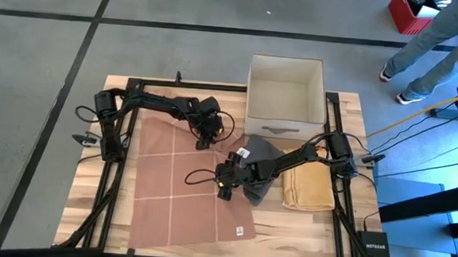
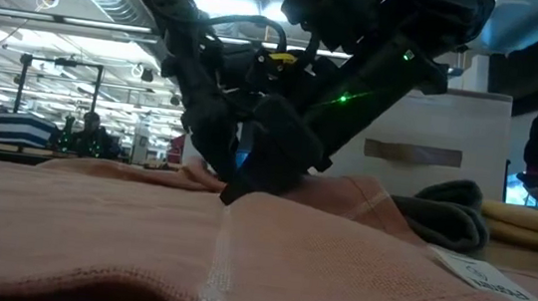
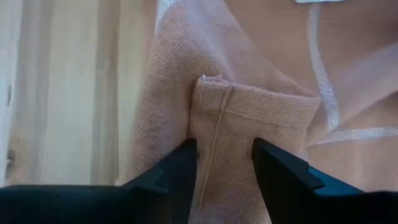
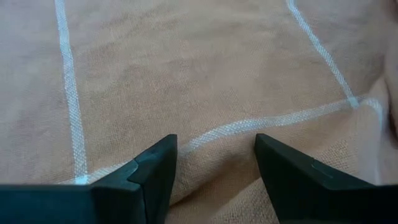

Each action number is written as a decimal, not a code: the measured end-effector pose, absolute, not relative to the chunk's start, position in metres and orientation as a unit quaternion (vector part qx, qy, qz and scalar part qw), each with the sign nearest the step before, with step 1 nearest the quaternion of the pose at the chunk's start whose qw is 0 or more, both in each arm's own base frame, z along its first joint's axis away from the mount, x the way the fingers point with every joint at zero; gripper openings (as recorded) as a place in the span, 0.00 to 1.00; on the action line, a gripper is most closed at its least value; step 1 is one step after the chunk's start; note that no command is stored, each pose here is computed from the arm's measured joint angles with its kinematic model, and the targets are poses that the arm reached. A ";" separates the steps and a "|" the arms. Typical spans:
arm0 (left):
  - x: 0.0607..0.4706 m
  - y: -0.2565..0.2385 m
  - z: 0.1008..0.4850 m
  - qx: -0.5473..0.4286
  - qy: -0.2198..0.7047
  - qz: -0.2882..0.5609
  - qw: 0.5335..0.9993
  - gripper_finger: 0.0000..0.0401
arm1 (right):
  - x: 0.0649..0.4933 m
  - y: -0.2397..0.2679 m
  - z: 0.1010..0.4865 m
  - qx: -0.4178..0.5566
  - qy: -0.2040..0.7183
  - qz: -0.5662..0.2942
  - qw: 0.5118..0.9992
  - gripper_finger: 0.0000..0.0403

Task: Fold towel
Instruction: Fold the brown towel

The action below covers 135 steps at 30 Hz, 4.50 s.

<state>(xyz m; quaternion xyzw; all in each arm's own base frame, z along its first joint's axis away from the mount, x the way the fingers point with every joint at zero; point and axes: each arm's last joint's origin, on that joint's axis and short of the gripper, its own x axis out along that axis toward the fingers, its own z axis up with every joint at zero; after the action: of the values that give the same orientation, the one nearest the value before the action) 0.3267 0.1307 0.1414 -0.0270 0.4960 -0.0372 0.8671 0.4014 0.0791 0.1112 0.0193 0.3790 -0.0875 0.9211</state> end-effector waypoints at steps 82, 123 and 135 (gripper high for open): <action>0.329 0.223 0.219 0.240 0.334 0.238 0.880 0.09 | 0.403 0.079 0.113 0.021 0.365 -0.093 0.926 0.55; 0.146 -0.144 0.133 -0.210 0.574 0.018 0.791 0.32 | 0.392 0.180 0.121 0.025 0.459 0.081 0.884 0.55; 0.126 -0.187 0.126 -0.217 0.562 -0.083 0.794 0.32 | 0.384 0.231 0.136 0.063 0.441 0.110 0.888 0.55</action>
<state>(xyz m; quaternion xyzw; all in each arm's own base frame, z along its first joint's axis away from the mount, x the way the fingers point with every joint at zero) 0.1263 -0.1866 0.1264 -0.2167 0.5624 -0.0829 0.7936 0.3842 0.2308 0.1363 0.0631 0.4414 0.1098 0.8883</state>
